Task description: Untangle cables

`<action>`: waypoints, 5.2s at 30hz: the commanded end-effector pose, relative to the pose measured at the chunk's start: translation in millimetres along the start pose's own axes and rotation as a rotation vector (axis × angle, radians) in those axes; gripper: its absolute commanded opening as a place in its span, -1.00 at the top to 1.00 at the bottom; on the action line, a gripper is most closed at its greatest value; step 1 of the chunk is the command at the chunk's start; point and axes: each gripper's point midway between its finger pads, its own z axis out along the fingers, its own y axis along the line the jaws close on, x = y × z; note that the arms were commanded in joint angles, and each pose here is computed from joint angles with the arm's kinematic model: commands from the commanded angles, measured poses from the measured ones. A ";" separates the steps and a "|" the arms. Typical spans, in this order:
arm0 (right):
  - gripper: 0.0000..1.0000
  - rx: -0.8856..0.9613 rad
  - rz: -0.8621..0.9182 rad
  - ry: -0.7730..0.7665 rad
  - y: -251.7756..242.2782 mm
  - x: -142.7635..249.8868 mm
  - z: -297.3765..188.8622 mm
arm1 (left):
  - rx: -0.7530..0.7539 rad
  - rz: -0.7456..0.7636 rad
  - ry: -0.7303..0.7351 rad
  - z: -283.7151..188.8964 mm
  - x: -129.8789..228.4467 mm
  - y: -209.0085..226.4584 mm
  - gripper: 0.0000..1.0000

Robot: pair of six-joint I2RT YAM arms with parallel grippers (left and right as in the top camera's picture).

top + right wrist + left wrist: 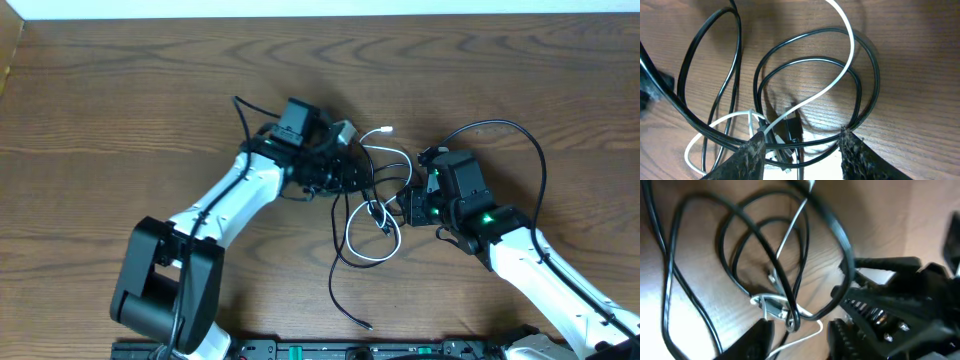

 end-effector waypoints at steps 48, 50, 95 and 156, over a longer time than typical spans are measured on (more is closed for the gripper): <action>0.17 -0.348 -0.068 -0.063 65.2 -22.0 -10.5 | 0.112 0.317 -0.346 -91.3 -22.8 -115.5 0.85; 0.18 -0.378 -0.071 -0.048 69.8 -18.9 -12.1 | 0.117 0.327 -0.356 -92.8 -24.4 -117.8 0.85; 0.43 -0.282 -0.078 0.097 47.6 17.9 -5.5 | 0.188 0.243 -0.396 -108.2 -37.8 -122.6 0.85; 0.98 0.752 0.342 -0.229 -140.3 -5.9 -51.4 | -0.359 -0.196 -0.423 -142.9 -21.2 30.9 0.85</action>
